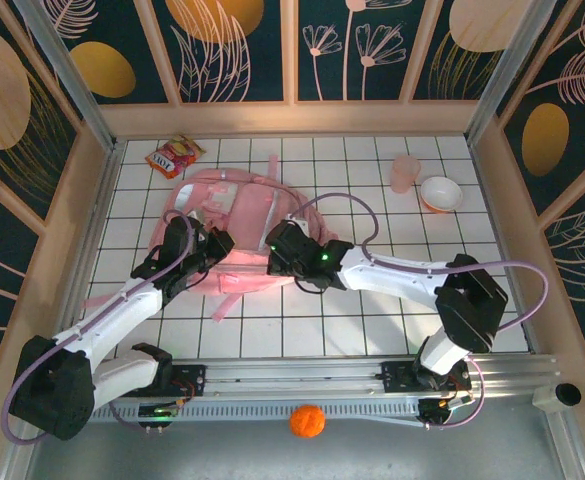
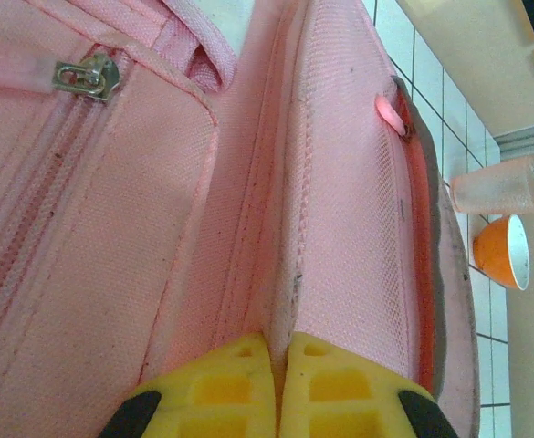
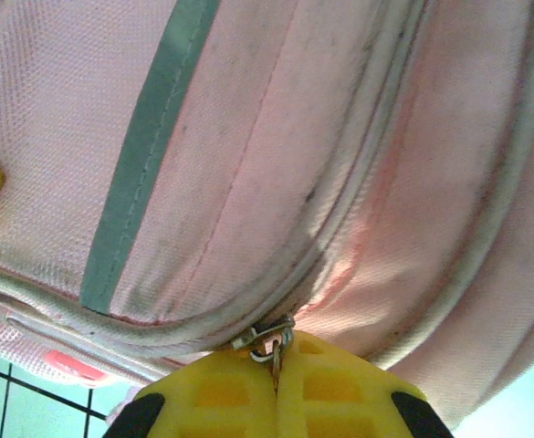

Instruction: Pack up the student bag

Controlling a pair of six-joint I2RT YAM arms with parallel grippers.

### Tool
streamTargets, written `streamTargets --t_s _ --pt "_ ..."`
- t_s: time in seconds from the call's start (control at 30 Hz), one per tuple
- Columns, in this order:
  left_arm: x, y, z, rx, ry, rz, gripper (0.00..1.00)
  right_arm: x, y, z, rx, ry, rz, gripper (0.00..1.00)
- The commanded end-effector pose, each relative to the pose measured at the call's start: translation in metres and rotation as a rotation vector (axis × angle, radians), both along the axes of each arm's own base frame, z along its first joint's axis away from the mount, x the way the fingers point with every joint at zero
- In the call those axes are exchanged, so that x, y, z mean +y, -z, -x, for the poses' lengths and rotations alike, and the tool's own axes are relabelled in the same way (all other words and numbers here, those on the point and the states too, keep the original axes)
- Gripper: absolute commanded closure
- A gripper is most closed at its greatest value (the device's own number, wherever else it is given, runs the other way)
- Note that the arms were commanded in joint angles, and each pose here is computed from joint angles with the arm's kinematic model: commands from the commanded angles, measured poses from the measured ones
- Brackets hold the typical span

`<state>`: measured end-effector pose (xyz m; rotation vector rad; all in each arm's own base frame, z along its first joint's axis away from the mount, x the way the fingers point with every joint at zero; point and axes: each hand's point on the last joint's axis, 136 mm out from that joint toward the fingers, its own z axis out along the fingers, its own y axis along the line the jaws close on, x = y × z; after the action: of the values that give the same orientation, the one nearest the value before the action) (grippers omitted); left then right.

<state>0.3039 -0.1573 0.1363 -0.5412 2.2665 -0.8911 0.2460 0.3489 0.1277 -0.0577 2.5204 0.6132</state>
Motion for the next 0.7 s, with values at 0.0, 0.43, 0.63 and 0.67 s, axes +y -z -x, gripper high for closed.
streamTargets --t_s 0.0,0.43,0.63,0.67 --pt "-0.002 -0.013 -0.011 -0.079 0.031 -0.022 1.0 -0.041 0.002 -0.005 -0.021 0.024 0.153 1.0" --pt "-0.008 -0.02 -0.015 -0.189 0.316 -0.351 1.0 -0.048 0.013 0.033 -0.002 -0.124 0.214 1.0" --pt "0.011 -0.038 -0.046 -0.284 0.269 -0.561 1.0 0.005 0.005 0.064 -0.028 -0.169 0.151 1.0" --pt "0.008 -0.038 -0.051 -0.283 0.272 -0.557 1.0 0.015 0.001 0.067 -0.038 -0.18 0.129 1.0"
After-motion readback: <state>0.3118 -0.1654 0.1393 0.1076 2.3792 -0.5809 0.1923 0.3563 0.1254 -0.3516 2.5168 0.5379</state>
